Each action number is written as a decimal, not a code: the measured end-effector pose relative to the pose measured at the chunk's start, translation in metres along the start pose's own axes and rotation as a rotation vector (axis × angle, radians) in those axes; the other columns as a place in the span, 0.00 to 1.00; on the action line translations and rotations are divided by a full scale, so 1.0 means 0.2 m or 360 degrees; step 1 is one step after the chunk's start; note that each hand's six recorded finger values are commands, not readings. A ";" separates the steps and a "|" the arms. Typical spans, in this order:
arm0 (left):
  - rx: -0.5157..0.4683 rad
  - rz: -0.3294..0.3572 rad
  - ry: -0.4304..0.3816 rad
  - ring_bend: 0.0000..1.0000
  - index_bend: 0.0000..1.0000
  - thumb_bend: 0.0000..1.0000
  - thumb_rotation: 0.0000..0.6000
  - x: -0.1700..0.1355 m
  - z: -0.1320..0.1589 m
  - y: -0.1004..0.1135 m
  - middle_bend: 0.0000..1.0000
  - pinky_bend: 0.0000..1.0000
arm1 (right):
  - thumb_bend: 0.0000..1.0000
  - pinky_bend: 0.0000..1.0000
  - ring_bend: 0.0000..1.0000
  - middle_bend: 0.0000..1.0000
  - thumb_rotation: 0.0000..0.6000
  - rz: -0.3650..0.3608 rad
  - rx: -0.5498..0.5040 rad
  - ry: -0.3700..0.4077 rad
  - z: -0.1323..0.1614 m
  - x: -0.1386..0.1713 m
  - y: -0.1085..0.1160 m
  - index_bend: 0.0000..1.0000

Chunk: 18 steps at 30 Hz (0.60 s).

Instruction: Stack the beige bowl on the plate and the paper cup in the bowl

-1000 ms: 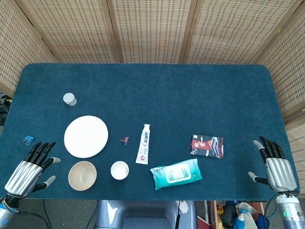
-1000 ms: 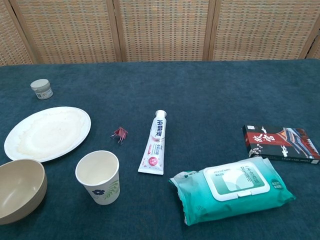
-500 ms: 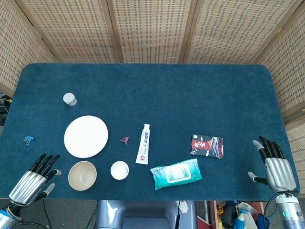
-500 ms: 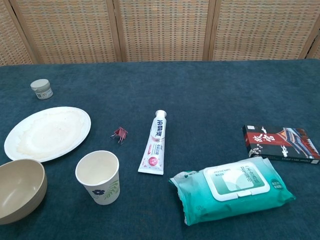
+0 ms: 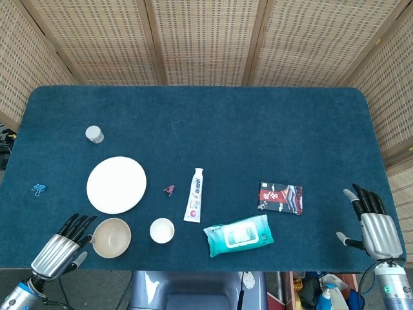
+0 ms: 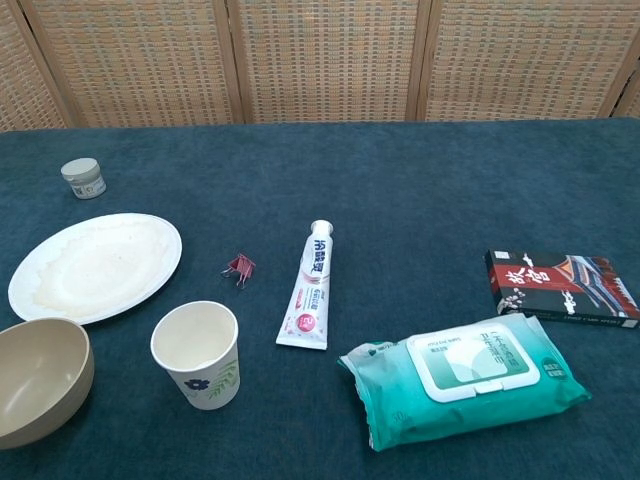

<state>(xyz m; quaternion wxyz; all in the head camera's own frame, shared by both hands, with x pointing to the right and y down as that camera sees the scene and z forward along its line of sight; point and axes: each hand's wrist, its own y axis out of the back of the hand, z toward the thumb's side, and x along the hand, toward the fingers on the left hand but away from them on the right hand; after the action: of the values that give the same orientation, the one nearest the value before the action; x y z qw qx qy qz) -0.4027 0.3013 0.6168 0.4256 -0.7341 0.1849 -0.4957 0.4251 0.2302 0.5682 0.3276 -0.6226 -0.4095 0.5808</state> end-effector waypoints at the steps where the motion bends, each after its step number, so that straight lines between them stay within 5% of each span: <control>1: 0.0003 -0.0004 -0.0006 0.00 0.41 0.39 1.00 0.00 0.01 0.00 0.02 0.00 | 0.14 0.00 0.00 0.00 1.00 -0.0001 -0.0002 -0.0001 0.00 0.00 0.00 0.08; 18: 0.0030 -0.0051 -0.0011 0.00 0.44 0.41 1.00 0.03 0.02 -0.05 0.02 0.00 | 0.14 0.00 0.00 0.00 1.00 -0.0007 -0.0008 -0.0004 0.00 0.00 0.01 0.08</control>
<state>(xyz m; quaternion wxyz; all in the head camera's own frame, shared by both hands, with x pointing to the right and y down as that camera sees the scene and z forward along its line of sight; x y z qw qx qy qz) -0.3991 0.3046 0.6271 0.4251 -0.7347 0.1670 -0.5016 0.4257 0.2297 0.5668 0.3267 -0.6218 -0.4127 0.5799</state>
